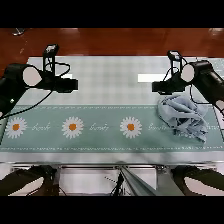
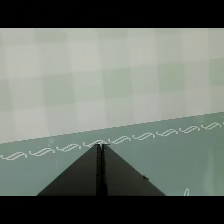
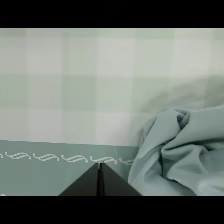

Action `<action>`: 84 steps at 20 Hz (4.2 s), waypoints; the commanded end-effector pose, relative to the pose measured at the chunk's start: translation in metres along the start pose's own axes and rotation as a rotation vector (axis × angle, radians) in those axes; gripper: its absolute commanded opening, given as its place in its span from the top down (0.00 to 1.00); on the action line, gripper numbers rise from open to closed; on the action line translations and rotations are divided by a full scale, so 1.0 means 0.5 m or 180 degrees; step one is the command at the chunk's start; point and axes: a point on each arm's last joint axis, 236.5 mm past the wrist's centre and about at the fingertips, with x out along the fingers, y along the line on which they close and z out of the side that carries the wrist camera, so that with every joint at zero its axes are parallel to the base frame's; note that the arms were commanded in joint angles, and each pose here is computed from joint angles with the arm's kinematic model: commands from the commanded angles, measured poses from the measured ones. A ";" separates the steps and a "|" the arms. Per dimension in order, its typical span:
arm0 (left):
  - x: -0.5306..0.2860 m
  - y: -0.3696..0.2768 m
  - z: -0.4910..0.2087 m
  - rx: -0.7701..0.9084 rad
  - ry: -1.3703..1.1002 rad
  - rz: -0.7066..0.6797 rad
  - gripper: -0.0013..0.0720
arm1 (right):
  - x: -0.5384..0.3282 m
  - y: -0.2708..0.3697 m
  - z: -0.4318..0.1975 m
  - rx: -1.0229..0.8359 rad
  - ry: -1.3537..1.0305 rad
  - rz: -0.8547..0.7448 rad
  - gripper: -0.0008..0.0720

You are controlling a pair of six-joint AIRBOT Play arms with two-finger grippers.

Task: Fold the shirts.

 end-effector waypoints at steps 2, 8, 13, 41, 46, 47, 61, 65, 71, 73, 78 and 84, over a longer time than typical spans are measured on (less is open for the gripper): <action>0.000 0.000 0.001 -0.0001 -0.0003 0.0001 0.95 | 0.000 0.000 -0.001 -0.0001 0.0004 0.0000 0.94; 0.000 0.000 0.001 -0.0001 -0.0004 0.0000 0.95 | 0.000 0.000 -0.001 -0.0001 0.0004 0.0001 0.94; 0.000 0.000 0.001 -0.0001 -0.0004 0.0000 0.95 | 0.000 0.000 -0.001 -0.0001 0.0004 0.0001 0.94; -0.011 -0.004 -0.145 -0.0137 -0.0183 -0.0195 0.02 | 0.022 -0.335 -0.304 0.1425 0.0964 -0.0341 0.14; -0.003 -0.002 -0.150 -0.0139 -0.0138 -0.0183 0.02 | 0.044 -0.277 -0.312 0.1261 0.1151 0.0107 0.95; -0.004 -0.001 -0.153 -0.0094 -0.0108 -0.0172 0.03 | 0.043 -0.266 -0.303 0.1244 0.1106 0.0193 0.94; -0.279 -0.032 -0.187 -0.0016 -0.0526 -0.0594 0.03 | -0.883 -0.075 0.192 -0.0050 -0.3188 0.0768 0.94; -0.237 -0.025 -0.225 -0.0120 -0.0352 -0.0590 0.03 | -1.061 0.007 0.151 -0.0403 -0.3787 0.0989 0.94; -0.233 -0.021 -0.178 -0.0162 -0.0637 -0.0582 0.03 | -1.088 0.125 0.088 -0.0920 -0.3664 0.1698 0.94; -0.235 0.003 -0.153 -0.0101 -0.0821 -0.0418 0.03 | -1.045 0.112 0.083 -0.1051 -0.3460 0.1499 0.94; -0.243 0.067 -0.120 -0.0348 -0.1035 -0.0132 0.03 | -0.873 0.194 0.041 -0.1118 -0.2473 0.2368 0.95; -0.239 0.059 -0.134 -0.0389 -0.0932 -0.0190 0.03 | -0.465 0.443 -0.110 -0.1234 -0.1044 0.2603 0.94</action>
